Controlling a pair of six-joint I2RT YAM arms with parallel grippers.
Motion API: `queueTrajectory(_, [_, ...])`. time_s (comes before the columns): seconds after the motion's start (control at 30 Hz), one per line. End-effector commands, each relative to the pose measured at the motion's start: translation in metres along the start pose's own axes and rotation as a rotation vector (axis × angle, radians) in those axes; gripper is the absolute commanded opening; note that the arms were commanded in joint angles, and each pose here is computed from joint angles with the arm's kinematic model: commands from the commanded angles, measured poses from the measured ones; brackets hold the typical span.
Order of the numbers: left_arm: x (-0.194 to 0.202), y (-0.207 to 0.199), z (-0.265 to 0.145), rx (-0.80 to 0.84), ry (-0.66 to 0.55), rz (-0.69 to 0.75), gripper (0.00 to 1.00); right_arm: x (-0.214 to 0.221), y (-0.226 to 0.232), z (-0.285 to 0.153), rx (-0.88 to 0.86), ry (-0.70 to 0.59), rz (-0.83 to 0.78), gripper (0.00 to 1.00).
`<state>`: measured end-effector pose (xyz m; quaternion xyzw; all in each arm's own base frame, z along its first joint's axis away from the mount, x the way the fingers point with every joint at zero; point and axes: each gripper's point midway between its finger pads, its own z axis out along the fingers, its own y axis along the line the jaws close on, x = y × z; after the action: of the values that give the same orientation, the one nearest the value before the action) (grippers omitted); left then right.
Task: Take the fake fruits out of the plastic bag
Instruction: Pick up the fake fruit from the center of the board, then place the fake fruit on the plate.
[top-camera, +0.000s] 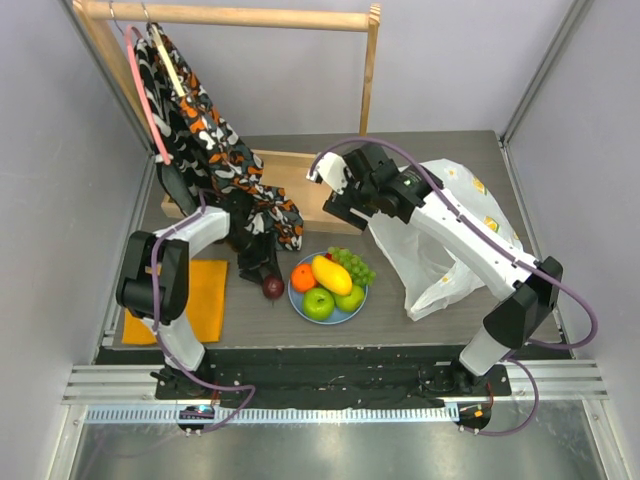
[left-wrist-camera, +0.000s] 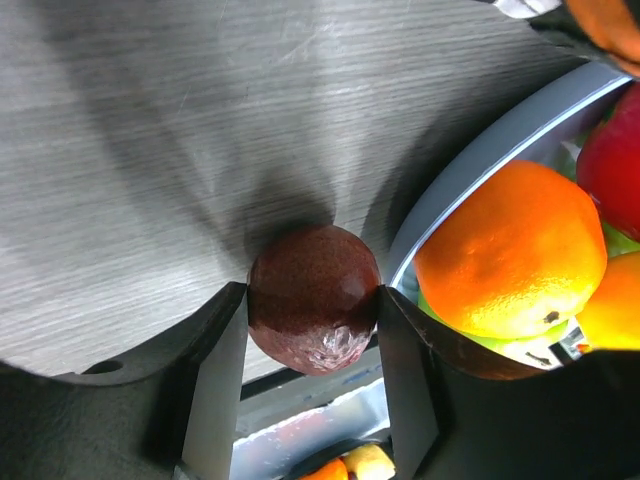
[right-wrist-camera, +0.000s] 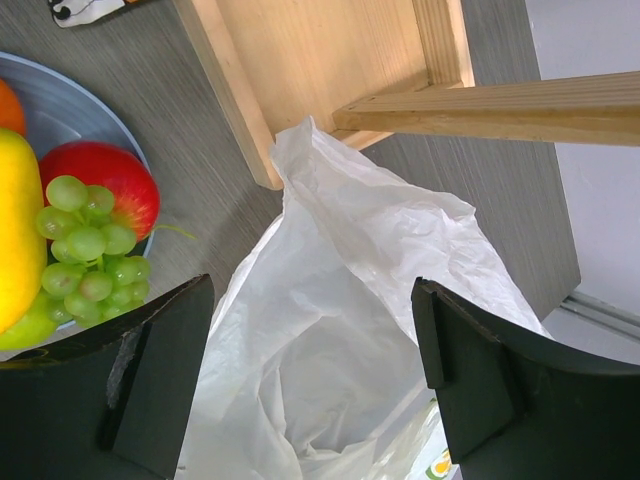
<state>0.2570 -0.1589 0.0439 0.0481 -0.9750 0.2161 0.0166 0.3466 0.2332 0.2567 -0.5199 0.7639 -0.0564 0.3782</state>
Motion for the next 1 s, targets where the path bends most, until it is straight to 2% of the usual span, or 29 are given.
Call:
queueTrajectory(0.0, [0.011, -0.006, -0.012, 0.043, -0.023, 0.014, 0.48, -0.013, -0.012, 0.001, 0.032, -0.042, 0.03, 0.88])
queueTrajectory(0.1, [0.019, -0.007, -0.014, 0.062, -0.039, 0.003, 0.46, -0.013, -0.011, 0.004, 0.029, -0.041, 0.032, 0.88])
queueTrajectory(0.13, [0.021, -0.006, -0.014, 0.063, -0.037, 0.001, 0.41, -0.014, -0.011, 0.004, 0.028, -0.041, 0.031, 0.88])
queueTrajectory(0.17, [0.021, -0.008, -0.018, 0.069, -0.054, 0.007, 0.29, -0.014, -0.011, 0.005, 0.027, -0.04, 0.03, 0.88])
queueTrajectory(0.23, [0.021, -0.007, -0.025, 0.089, -0.064, -0.021, 0.22, -0.014, -0.011, 0.005, 0.025, -0.041, 0.034, 0.88])
queueTrajectory(0.27, [0.022, -0.008, -0.029, 0.106, -0.072, -0.064, 0.12, -0.014, -0.011, 0.004, 0.026, -0.042, 0.034, 0.88])
queueTrajectory(0.33, [0.018, -0.016, -0.052, 0.209, -0.137, -0.123, 0.0, -0.011, -0.01, 0.005, 0.028, -0.034, 0.035, 0.88])
queueTrajectory(0.43, [0.028, -0.034, -0.068, 0.351, -0.273, -0.187, 0.0, -0.002, -0.009, 0.009, 0.031, -0.011, 0.039, 0.88])
queueTrajectory(0.5, [0.038, -0.05, -0.071, 0.421, -0.393, -0.127, 0.0, 0.003, -0.01, 0.012, 0.036, 0.001, 0.053, 0.88])
queueTrajectory(0.57, [0.032, -0.048, -0.068, 0.387, -0.521, -0.088, 0.0, 0.004, -0.01, 0.014, 0.035, 0.005, 0.075, 0.88])
queueTrajectory(0.67, [0.017, -0.042, -0.068, 0.347, -0.62, -0.131, 0.0, 0.007, -0.014, 0.017, 0.045, 0.009, 0.093, 0.88])
queueTrajectory(0.73, [0.012, -0.038, -0.059, 0.339, -0.627, -0.189, 0.0, 0.008, -0.017, 0.019, 0.053, 0.014, 0.104, 0.88])
queueTrajectory(0.77, [0.004, -0.038, -0.063, 0.349, -0.671, -0.195, 0.0, 0.008, -0.019, 0.019, 0.059, 0.015, 0.106, 0.88])
queueTrajectory(0.87, [0.004, -0.035, -0.064, 0.337, -0.705, -0.198, 0.0, 0.008, -0.021, 0.022, 0.068, 0.017, 0.104, 0.88])
queueTrajectory(0.97, [0.009, -0.024, -0.057, 0.308, -0.688, -0.285, 0.0, 0.01, -0.021, 0.026, 0.069, 0.025, 0.103, 0.88])
